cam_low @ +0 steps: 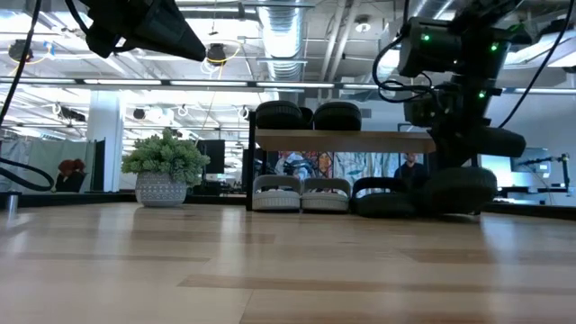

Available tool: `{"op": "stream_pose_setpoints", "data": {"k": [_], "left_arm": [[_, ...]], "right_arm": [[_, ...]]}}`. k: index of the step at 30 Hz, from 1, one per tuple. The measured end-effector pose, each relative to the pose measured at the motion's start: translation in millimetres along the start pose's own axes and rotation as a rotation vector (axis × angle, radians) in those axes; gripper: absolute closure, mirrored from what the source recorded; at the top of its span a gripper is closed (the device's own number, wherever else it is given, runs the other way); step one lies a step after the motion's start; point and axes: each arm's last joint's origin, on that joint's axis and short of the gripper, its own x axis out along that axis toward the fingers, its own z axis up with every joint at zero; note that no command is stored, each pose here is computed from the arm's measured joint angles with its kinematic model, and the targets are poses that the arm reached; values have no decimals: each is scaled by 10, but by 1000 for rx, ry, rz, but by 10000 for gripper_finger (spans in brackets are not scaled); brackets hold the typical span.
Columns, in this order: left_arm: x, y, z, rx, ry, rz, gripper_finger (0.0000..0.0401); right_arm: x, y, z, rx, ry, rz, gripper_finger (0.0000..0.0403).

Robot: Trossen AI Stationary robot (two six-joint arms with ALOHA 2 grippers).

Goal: Pick and place slides into the shelf
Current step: Put the black slide under the shelf

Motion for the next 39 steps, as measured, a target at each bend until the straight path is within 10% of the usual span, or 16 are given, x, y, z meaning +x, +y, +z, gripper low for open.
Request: {"op": "stream_pose_setpoints", "data": {"k": [23,39], "left_arm": [[27,8,7,4,5,7,401],[27,8,7,4,5,7,401]], "right_arm": [[-2,-18,-28,30,39,-83,400],[-3,-14,-28,29,38,-78,309]]}}
